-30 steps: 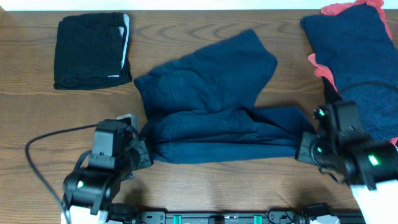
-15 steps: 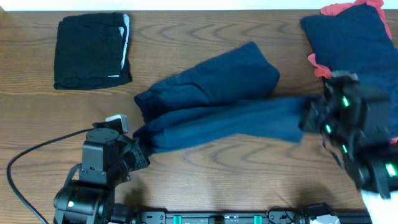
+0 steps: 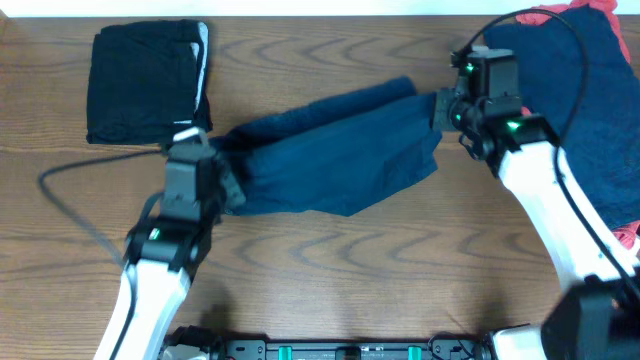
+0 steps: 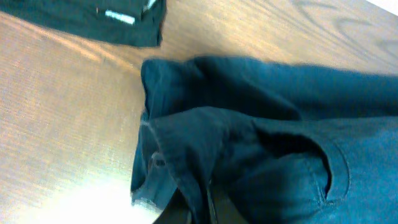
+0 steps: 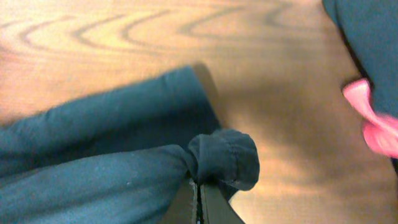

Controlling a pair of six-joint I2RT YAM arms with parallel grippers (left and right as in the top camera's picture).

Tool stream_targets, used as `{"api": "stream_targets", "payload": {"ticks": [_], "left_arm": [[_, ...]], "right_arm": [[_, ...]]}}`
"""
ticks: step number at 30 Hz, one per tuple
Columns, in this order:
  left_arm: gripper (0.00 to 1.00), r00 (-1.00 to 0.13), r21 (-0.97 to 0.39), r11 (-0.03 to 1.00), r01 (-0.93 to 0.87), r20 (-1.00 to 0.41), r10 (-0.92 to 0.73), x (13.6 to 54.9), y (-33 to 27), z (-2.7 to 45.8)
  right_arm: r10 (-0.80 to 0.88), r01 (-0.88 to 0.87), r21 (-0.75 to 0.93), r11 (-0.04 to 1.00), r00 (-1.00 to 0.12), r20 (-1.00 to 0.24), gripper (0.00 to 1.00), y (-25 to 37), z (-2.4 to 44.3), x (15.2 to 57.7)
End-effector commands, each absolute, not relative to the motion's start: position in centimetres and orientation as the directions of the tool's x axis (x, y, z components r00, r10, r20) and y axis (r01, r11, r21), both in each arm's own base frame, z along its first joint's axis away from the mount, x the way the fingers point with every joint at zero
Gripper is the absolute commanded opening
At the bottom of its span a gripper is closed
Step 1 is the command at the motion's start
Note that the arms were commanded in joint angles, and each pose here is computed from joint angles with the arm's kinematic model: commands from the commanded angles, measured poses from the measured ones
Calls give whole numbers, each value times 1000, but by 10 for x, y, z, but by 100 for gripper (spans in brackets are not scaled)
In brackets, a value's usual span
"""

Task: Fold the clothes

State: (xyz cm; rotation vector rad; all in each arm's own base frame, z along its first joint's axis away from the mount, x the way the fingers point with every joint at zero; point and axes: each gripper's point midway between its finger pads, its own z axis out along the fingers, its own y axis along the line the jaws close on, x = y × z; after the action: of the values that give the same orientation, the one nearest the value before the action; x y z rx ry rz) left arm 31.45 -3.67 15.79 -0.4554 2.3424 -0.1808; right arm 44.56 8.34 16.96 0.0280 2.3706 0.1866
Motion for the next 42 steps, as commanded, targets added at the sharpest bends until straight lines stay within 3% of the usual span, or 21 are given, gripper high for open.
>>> {"api": "stream_targets", "payload": {"ticks": [1,9,16,17,18,19,20,23,29,36,40,42], "left_arm": [[6,-624,-144,910,-389,-686,-375,336,-9,145],[6,-564,-69,879,-472,-742,-361,379,7,114],[6,-467,-144,875,-461,-800,-378,411,2,120],[13,-449,-158,875,-458,-808,-381,416,1,121],[30,-433,-170,874,-454,-816,-384,420,0,123],[62,-418,-181,874,-451,-823,-386,425,0,124],[94,-406,-189,874,-448,-827,-388,428,-1,125],[98,-391,-200,873,-444,-834,-390,431,-2,127],[98,-407,-180,881,-438,-834,-373,425,-1,133],[98,-510,-113,889,-444,-784,-354,397,2,125],[98,-601,-104,938,-332,-743,-295,388,-15,122],[98,-637,-124,957,-261,-723,-267,386,-27,120]], "right_arm": [[59,12,70,997,-680,-731,1,65,169,467],[54,-65,120,991,-626,-778,1,85,148,504],[56,-86,132,988,-591,-805,1,95,121,529],[58,-89,133,987,-576,-815,1,96,118,535],[60,-92,135,987,-562,-825,1,97,115,540],[63,-95,137,986,-546,-836,3,98,113,545],[66,-99,139,985,-532,-844,13,100,111,549],[69,-109,143,984,-501,-863,99,103,112,556],[59,-129,137,982,-481,-875,99,106,125,556],[-52,-282,126,951,-549,-834,99,127,125,535],[-135,-411,130,902,-556,-820,99,154,125,523],[-181,-462,118,879,-552,-814,92,169,124,516]]}}
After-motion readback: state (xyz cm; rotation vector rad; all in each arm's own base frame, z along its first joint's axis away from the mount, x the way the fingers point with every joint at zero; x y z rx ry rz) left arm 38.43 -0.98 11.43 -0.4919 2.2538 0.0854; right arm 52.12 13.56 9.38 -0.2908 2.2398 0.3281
